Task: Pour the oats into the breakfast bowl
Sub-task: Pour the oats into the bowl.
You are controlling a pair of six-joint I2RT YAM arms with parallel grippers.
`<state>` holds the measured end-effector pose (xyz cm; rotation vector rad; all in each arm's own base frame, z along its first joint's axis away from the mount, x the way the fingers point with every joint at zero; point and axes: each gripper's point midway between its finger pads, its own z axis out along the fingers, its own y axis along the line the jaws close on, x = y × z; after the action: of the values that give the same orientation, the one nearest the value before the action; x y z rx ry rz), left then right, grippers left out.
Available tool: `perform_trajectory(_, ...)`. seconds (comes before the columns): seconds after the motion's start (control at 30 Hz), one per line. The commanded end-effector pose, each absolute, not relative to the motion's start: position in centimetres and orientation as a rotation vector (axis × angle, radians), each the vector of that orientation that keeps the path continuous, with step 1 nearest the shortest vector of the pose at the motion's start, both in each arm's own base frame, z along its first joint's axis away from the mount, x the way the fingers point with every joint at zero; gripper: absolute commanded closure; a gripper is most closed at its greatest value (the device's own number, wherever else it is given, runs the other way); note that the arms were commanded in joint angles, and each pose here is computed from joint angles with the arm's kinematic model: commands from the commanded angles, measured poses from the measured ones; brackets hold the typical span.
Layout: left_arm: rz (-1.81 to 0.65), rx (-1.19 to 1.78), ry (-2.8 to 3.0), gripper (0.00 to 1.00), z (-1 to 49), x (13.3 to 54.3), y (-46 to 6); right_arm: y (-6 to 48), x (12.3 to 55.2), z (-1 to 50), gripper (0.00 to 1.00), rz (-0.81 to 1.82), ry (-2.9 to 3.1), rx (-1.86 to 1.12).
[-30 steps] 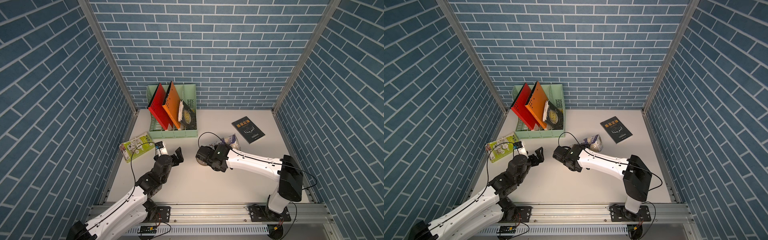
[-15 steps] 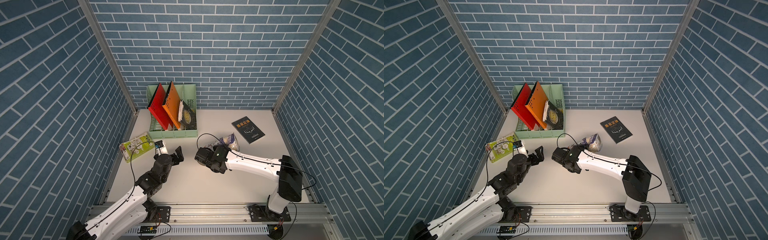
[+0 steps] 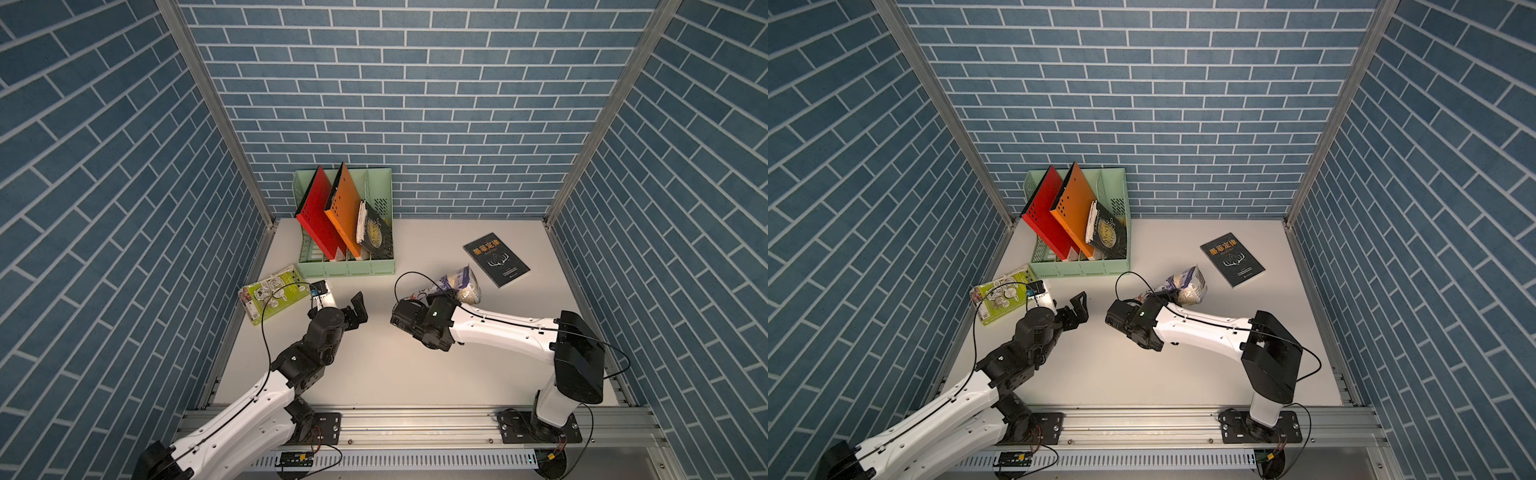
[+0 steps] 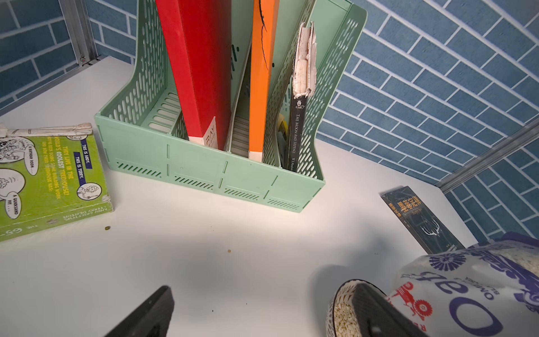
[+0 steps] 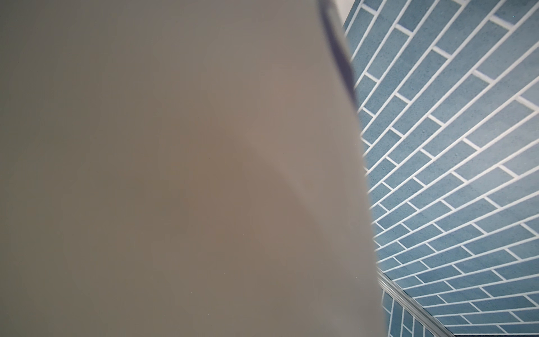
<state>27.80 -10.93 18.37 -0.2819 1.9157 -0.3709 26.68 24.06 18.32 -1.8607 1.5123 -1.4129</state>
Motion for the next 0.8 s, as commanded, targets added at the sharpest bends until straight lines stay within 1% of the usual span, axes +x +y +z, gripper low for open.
perform_trajectory(0.0,-0.369,-0.28,1.896,0.01,19.56,28.17,-10.92,23.73,27.19,22.11,1.0,-1.529,1.432,-1.718)
perform_trajectory(0.77,-0.365,-0.275,1.902,0.01,19.39,28.21,-10.99,23.86,27.07,22.89,1.0,-1.563,1.38,-1.689)
